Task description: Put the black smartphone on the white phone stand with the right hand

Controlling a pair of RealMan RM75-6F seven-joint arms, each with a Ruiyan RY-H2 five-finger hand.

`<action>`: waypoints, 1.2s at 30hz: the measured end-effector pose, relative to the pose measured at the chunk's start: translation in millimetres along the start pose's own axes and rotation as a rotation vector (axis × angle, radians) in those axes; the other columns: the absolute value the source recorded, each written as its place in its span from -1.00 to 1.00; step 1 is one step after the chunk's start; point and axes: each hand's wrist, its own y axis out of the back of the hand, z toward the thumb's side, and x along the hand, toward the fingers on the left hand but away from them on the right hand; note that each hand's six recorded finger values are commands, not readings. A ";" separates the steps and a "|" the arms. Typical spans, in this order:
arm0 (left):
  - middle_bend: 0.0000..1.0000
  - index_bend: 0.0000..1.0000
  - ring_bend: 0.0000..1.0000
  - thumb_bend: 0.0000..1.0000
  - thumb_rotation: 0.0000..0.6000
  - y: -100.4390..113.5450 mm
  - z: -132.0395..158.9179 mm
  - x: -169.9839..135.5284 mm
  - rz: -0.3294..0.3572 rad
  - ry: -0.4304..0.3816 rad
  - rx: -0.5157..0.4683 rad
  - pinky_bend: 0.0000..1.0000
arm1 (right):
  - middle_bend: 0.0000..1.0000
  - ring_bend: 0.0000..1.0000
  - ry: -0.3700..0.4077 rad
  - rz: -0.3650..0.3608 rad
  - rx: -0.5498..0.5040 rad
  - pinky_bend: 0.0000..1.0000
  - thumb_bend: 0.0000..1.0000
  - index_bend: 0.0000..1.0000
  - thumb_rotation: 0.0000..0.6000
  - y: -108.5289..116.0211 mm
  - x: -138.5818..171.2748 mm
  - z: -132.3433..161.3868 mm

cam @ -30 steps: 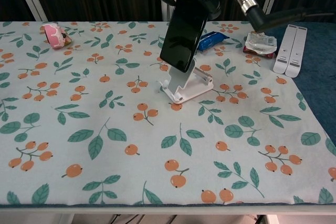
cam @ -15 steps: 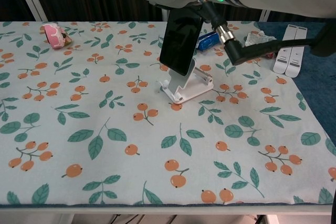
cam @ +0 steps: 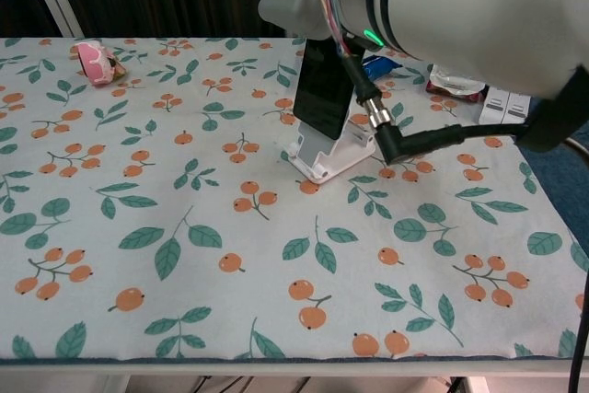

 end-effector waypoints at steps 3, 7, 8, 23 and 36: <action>-0.90 -0.87 -0.85 -0.97 0.30 -0.4 -0.8 -0.4 -0.001 0.002 -0.003 -0.58 | 0.14 0.10 -0.013 0.007 0.005 -0.55 -0.60 0.58 1.00 0.7 0.2 3.0; -0.90 -0.87 -0.85 -0.97 0.30 0.6 -3.1 -0.8 0.002 0.007 -0.005 -0.58 | 0.14 0.10 -0.017 0.010 0.013 -0.55 -0.60 0.58 1.00 0.9 -0.2 7.1; -0.90 -0.87 -0.85 -0.97 0.30 0.8 -3.6 -0.8 0.002 0.007 -0.004 -0.58 | 0.14 0.10 -0.019 0.009 0.015 -0.55 -0.60 0.58 1.00 1.2 -0.4 8.1; -0.90 -0.87 -0.85 -0.97 0.29 -0.4 -8.0 -2.2 -0.003 0.014 -0.007 -0.58 | 0.14 0.10 -0.033 0.005 0.031 -0.55 -0.60 0.58 1.00 -0.5 -2.3 21.5; -0.90 -0.87 -0.85 -0.97 0.29 -3.3 -10.8 -3.3 -0.014 0.021 -0.011 -0.58 | 0.14 0.10 -0.020 0.018 0.035 -0.55 -0.60 0.58 1.00 -8.0 -3.2 32.6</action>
